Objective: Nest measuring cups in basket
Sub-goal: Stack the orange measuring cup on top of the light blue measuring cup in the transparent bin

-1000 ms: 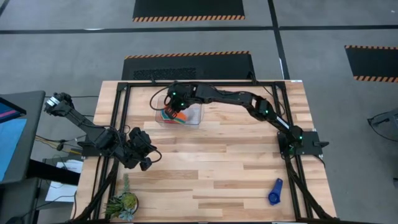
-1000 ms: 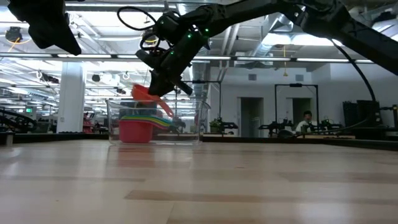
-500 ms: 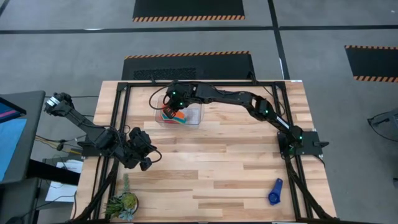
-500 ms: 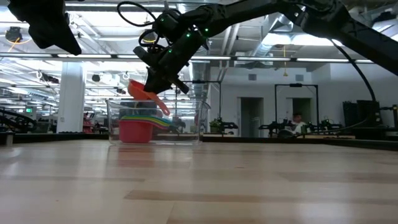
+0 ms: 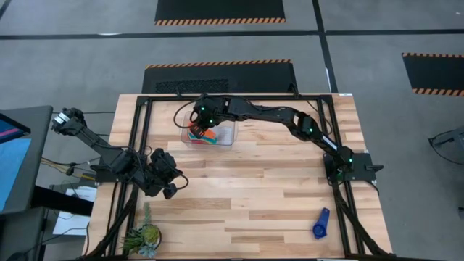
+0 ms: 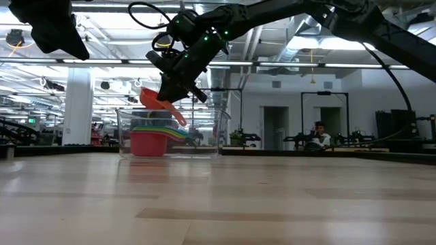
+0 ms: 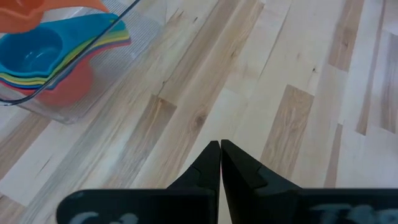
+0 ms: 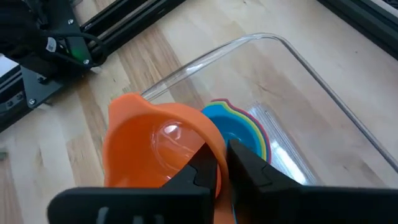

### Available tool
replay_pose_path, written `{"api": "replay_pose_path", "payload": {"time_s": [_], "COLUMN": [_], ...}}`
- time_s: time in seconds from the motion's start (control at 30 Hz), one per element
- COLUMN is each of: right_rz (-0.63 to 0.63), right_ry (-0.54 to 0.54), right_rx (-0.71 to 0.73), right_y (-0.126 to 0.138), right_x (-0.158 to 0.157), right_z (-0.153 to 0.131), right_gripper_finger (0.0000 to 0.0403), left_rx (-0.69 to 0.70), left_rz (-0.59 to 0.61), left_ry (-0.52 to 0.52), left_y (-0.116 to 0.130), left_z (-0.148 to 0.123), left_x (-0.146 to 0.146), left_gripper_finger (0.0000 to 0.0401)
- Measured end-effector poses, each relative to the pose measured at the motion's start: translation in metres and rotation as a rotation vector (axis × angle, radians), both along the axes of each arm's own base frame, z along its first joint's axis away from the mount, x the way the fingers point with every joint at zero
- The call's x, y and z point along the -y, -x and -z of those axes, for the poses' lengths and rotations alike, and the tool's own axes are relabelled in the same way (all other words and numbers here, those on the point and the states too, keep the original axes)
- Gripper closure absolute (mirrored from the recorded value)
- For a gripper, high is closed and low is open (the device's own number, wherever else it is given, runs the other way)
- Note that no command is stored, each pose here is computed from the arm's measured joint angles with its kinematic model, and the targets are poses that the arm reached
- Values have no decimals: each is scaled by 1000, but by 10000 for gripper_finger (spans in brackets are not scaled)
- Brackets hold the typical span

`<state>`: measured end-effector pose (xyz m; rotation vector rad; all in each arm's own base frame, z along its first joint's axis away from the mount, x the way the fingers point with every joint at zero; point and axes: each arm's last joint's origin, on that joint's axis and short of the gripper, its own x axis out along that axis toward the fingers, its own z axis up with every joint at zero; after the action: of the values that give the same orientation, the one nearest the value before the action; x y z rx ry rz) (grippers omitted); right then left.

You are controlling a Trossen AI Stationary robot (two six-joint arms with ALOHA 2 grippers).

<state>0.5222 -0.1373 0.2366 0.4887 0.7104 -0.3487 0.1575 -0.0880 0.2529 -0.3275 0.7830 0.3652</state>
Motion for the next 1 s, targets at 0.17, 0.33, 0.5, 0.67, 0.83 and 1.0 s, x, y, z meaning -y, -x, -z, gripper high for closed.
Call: {"api": "replay_pose_path", "payload": {"time_s": [0.17,0.33,0.5,0.67,0.83,1.0], "right_rz": [-3,1,33,31,34,53], "right_ry": [2,-1,-36,-41,-38,-20], "right_rx": [10,15,13,3,2,-1], "right_y": [-1,-1,-1,0,0,0], "right_x": [-2,-2,-2,-2,-2,-1], "right_z": [-1,-1,0,0,0,0], "right_gripper_finger": [352,352,351,339,311,286], "left_rx": [-8,-9,-9,-21,-21,-25], "left_rz": [8,7,8,22,20,23], "left_ry": [14,18,21,43,48,55], "left_y": [0,0,0,0,0,0], "left_z": [0,0,0,0,0,1], "left_x": [0,1,1,1,1,2], "left_gripper_finger": [401,401,401,401,401,401]}}
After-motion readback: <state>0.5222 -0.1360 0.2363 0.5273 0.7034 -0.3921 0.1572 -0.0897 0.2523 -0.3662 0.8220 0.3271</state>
